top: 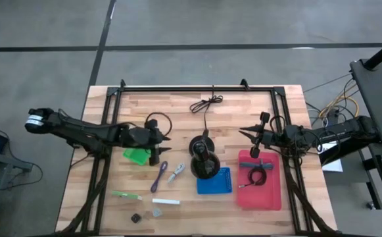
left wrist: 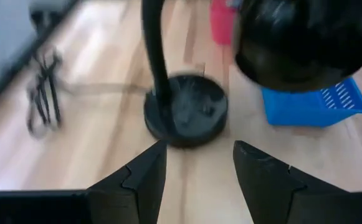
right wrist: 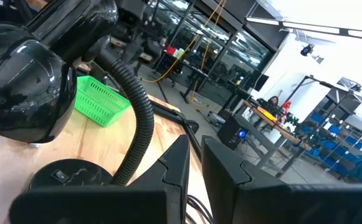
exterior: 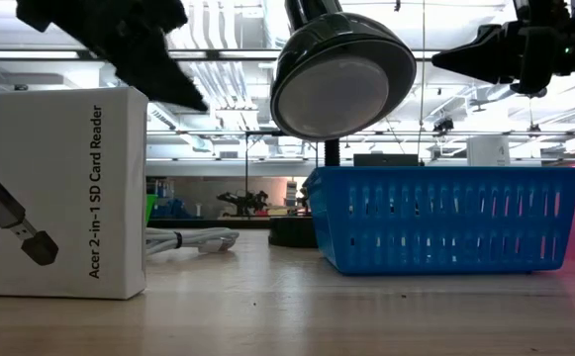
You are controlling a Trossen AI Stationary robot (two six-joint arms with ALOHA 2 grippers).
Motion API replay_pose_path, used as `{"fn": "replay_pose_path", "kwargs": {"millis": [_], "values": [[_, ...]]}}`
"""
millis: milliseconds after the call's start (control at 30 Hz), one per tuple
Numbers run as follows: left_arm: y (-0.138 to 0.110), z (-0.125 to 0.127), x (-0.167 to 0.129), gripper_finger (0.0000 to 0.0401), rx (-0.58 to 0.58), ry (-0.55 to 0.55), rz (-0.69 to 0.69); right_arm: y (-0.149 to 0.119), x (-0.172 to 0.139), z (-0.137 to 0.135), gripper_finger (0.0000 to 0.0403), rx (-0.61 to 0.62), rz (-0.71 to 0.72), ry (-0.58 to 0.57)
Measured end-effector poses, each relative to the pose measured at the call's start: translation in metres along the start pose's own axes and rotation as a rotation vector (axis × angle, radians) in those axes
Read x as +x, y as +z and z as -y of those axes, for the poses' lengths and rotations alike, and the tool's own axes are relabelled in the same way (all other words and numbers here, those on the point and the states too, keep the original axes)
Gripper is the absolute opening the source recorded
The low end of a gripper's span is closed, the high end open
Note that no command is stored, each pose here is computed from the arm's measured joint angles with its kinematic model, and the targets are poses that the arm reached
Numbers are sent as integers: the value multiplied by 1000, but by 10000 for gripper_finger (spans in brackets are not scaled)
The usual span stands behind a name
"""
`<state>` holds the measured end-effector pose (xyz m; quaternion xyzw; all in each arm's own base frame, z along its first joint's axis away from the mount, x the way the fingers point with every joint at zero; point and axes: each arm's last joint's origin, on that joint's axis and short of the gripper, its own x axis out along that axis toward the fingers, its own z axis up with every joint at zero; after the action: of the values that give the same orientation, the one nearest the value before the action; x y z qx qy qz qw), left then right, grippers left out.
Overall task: Pick and place items into bin
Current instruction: Put the violet charger cable into the pink bin
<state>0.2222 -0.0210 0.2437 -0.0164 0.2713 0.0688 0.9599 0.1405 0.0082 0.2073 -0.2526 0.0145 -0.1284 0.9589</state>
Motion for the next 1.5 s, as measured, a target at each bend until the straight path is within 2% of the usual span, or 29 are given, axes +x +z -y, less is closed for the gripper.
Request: {"fn": "replay_pose_path", "kwargs": {"millis": [100, 300, 500, 700, 867, 933, 1100, 1267, 1500], "values": [[-4, 1, -1, 171, -134, 6, -48, 0, 0, 0, 31, -2, 0, 0], [3, 0, -7, 171, -290, 4, -30, 0, 0, 0, 31, -9, 0, 0], [20, 1, -14, 171, -634, 1, -18, -1, 0, -1, 31, -14, -11, 6], [39, 2, -26, 171, -869, 19, -76, -3, 0, -2, 31, -30, -31, 18], [49, 10, -29, 171, -875, 44, -172, -4, 0, -2, 31, -32, -31, 19], [48, 13, -25, 171, -869, 89, -238, -4, 0, -2, 31, -32, -32, 18], [42, 21, -3, 171, -896, 224, -423, -4, 0, -2, 31, -36, -38, 22], [35, 30, 21, 171, -925, 305, -574, -4, 0, -2, 31, -47, -38, 23], [27, 39, 46, 171, -931, 325, -700, -4, 0, -2, 31, -54, -38, 23]]}}
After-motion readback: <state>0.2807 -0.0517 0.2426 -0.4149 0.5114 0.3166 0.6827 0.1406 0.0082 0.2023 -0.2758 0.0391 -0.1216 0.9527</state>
